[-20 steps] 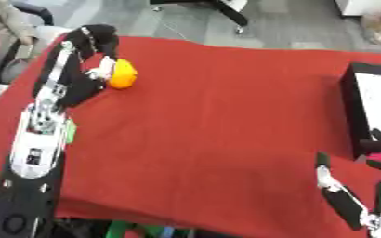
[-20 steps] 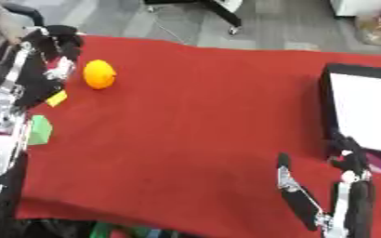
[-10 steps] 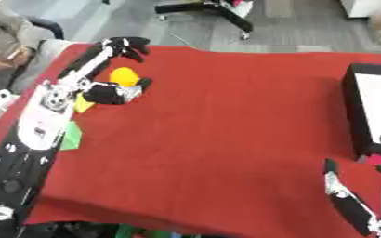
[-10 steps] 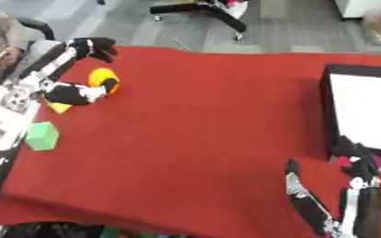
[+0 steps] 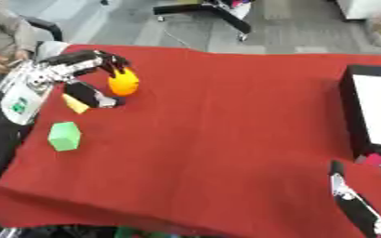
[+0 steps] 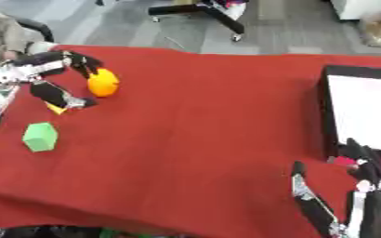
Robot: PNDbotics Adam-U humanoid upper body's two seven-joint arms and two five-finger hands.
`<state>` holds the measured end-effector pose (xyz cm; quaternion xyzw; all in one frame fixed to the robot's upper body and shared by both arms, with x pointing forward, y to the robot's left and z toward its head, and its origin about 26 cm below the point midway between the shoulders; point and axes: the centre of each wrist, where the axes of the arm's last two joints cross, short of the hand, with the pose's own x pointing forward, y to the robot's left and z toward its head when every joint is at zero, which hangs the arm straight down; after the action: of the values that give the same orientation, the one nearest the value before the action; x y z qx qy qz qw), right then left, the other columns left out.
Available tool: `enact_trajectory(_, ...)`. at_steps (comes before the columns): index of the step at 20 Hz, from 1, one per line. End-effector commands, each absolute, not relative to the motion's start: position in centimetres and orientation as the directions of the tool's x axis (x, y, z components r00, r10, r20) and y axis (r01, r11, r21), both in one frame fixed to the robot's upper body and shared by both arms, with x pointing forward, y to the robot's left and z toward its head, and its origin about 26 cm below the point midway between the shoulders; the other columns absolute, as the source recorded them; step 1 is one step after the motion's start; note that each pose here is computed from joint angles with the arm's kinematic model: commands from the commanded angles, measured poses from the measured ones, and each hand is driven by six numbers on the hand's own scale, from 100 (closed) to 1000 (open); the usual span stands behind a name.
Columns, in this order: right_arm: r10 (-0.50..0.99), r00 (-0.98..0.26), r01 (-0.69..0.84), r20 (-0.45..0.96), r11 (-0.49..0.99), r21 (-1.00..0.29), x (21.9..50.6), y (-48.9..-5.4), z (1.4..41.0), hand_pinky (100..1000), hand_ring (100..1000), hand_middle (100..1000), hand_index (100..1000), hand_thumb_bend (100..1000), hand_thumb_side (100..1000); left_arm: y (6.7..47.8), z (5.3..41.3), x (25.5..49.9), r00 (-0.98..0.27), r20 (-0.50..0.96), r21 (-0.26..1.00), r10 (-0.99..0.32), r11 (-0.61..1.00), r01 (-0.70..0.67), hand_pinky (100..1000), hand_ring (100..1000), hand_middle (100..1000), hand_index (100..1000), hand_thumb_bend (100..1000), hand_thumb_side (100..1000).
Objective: Pick up the objects with one hand, pass them to the other hand, and then place them into the box on the other side of the table.
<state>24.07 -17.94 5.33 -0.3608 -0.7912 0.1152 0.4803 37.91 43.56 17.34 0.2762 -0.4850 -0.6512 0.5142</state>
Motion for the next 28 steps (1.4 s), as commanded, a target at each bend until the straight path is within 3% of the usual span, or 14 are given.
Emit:
enact_trajectory(1, 0.673, -0.31, 0.463, 0.671, 0.724, -0.512, 24.1, -17.8, 6.3, 673, 939, 681, 886, 394, 292, 47.0, 20.1, 37.0, -0.284, 0.004, 0.913, -0.959, -0.112, 0.391, 849, 728, 750, 945, 457, 396)
enact_trajectory(16, 0.674, -0.307, 0.466, 0.672, 0.722, -0.512, 24.2, -17.9, 6.3, 673, 939, 681, 886, 392, 294, 52.3, 13.8, 35.0, -0.325, -0.109, 0.808, -0.939, -0.275, 0.522, 848, 736, 752, 902, 506, 583)
enact_trajectory(28, 0.673, -0.308, 0.466, 0.672, 0.723, -0.51, 24.2, -17.8, 6.4, 673, 939, 681, 886, 390, 295, 52.5, 10.6, 34.6, -0.358, -0.136, 0.767, -0.924, -0.327, 0.552, 839, 731, 738, 885, 491, 632)
